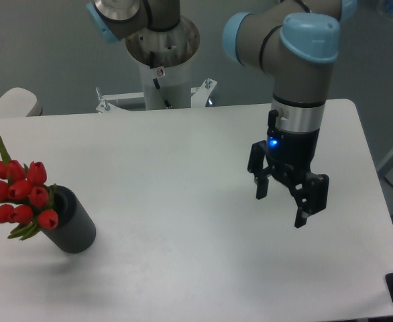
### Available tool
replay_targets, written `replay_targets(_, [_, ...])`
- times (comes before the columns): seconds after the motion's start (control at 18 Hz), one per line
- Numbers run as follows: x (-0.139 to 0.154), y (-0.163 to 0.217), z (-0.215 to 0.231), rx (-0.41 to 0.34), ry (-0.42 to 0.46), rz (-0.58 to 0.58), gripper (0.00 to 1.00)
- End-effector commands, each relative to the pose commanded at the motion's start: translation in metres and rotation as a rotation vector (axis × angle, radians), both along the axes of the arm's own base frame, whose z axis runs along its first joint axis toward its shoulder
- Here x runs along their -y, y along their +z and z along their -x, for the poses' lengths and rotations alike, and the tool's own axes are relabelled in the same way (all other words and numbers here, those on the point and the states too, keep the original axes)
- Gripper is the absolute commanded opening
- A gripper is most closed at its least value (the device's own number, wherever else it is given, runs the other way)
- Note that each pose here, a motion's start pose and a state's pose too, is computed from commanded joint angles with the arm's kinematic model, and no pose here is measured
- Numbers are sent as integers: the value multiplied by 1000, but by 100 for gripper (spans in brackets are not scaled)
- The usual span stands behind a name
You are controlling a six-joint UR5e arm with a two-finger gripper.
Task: Insert the flowers into the vase
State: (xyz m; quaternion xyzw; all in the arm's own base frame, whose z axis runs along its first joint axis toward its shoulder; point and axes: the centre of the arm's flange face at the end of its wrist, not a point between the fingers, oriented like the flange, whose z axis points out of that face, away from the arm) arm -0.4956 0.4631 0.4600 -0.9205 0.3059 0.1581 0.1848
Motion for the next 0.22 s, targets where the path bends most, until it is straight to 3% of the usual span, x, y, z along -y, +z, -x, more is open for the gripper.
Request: replay_targets(0.22, [2, 0, 1, -2, 4, 9, 100])
